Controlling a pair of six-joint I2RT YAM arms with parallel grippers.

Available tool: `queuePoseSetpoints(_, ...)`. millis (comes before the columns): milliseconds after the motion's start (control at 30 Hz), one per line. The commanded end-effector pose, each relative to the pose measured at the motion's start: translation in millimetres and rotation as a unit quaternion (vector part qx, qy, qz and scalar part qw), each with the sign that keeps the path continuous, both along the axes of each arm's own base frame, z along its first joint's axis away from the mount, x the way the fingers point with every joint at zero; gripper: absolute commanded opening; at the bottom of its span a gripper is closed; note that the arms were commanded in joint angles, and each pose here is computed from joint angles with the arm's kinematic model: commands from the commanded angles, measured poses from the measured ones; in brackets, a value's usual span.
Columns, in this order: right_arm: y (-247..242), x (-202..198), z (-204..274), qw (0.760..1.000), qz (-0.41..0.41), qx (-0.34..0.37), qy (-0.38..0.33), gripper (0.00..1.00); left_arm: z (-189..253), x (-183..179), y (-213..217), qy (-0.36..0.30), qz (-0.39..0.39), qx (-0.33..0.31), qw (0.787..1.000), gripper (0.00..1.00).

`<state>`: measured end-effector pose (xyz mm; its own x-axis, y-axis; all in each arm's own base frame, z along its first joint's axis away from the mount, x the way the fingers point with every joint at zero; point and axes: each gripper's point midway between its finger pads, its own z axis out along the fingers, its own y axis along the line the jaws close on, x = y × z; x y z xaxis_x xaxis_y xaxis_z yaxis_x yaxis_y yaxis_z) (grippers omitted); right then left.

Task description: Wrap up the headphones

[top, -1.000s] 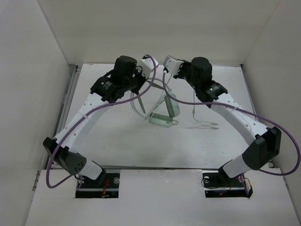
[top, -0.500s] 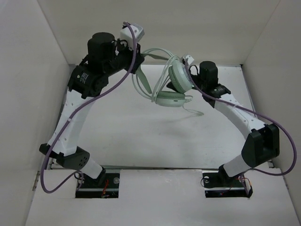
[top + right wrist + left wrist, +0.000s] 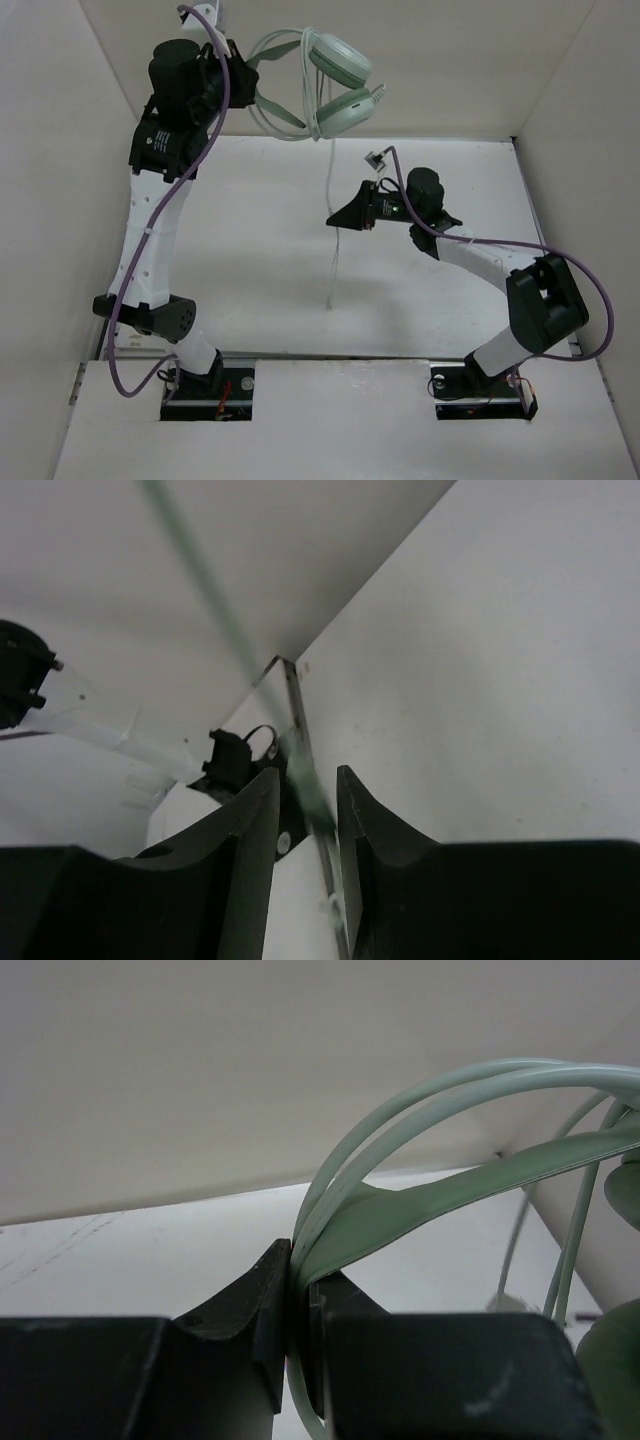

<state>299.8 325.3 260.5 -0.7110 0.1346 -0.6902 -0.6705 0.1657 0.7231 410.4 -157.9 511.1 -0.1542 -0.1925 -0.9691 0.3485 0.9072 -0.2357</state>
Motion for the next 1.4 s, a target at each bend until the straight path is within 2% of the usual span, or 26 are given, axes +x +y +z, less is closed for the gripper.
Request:
queuePoseSetpoints(0,14,-38,39,0.996,0.058,0.048,-0.038,0.35,77,-2,36,-0.106,0.091,-0.086,0.986,0.00)
queuePoseSetpoints(100,27,-59,50,0.993,0.093,0.052,-0.048,0.32,70,8,53,-0.111,0.155,-0.059,0.980,0.00)
queuePoseSetpoints(133,31,-64,53,0.992,0.103,0.053,-0.054,0.28,68,11,57,-0.114,0.173,-0.052,0.977,0.00)
queuePoseSetpoints(267,40,-77,74,0.985,0.136,0.057,-0.085,0.00,58,21,70,-0.120,0.226,-0.010,0.967,0.00)
queuePoseSetpoints(400,39,-77,97,0.982,0.138,0.058,-0.117,0.00,44,27,82,-0.121,0.267,0.038,0.955,0.00)
queuePoseSetpoints(500,29,-64,109,0.982,0.116,0.032,-0.145,0.00,28,29,84,-0.118,0.287,0.086,0.947,0.00)
queuePoseSetpoints(600,15,-44,118,0.974,0.073,-0.036,-0.209,0.00,7,31,77,-0.115,0.283,0.146,0.941,0.00)
queuePoseSetpoints(700,-4,-19,123,0.942,0.014,-0.133,-0.307,0.00,-23,33,65,-0.102,0.265,0.212,0.935,0.00)
queuePoseSetpoints(833,-38,23,139,0.864,-0.079,-0.259,-0.425,0.00,-70,31,37,-0.073,0.202,0.293,0.932,0.00)
queuePoseSetpoints(867,-47,33,144,0.840,-0.099,-0.288,-0.449,0.00,-80,29,31,-0.064,0.187,0.304,0.932,0.00)
queuePoseSetpoints(900,-58,44,148,0.803,-0.119,-0.329,-0.482,0.00,-91,26,20,-0.054,0.163,0.318,0.932,0.00)
queuePoseSetpoints(933,-64,50,148,0.777,-0.127,-0.358,-0.503,0.00,-96,23,12,-0.051,0.145,0.324,0.933,0.00)
queuePoseSetpoints(967,-70,57,149,0.737,-0.132,-0.395,-0.532,0.00,-101,19,4,-0.046,0.128,0.328,0.935,0.00)
queuePoseSetpoints(1000,-78,66,146,0.684,-0.136,-0.445,-0.562,0.00,-106,15,-8,-0.043,0.100,0.337,0.935,0.00)
queuePoseSetpoints(1067,-89,82,141,0.593,-0.140,-0.512,-0.606,0.00,-108,8,-26,-0.043,0.063,0.335,0.939,0.00)
queuePoseSetpoints(1133,-99,98,138,0.518,-0.151,-0.553,-0.635,0.00,-107,2,-40,-0.046,0.033,0.332,0.942,0.00)
queuePoseSetpoints(1200,-103,111,139,0.454,-0.171,-0.574,-0.660,0.00,-106,-4,-53,-0.044,0.005,0.314,0.948,0.00)
queuePoseSetpoints(1233,-106,116,140,0.434,-0.181,-0.578,-0.667,0.00,-105,-7,-57,-0.043,-0.005,0.309,0.950,0.00)
queuePoseSetpoints(1300,-111,123,142,0.410,-0.200,-0.582,-0.673,0.00,-107,-14,-64,-0.035,-0.027,0.300,0.953,0.00)
queuePoseSetpoints(1367,-117,130,146,0.398,-0.219,-0.581,-0.675,0.02,-110,-20,-70,-0.027,-0.049,0.294,0.954,0.00)
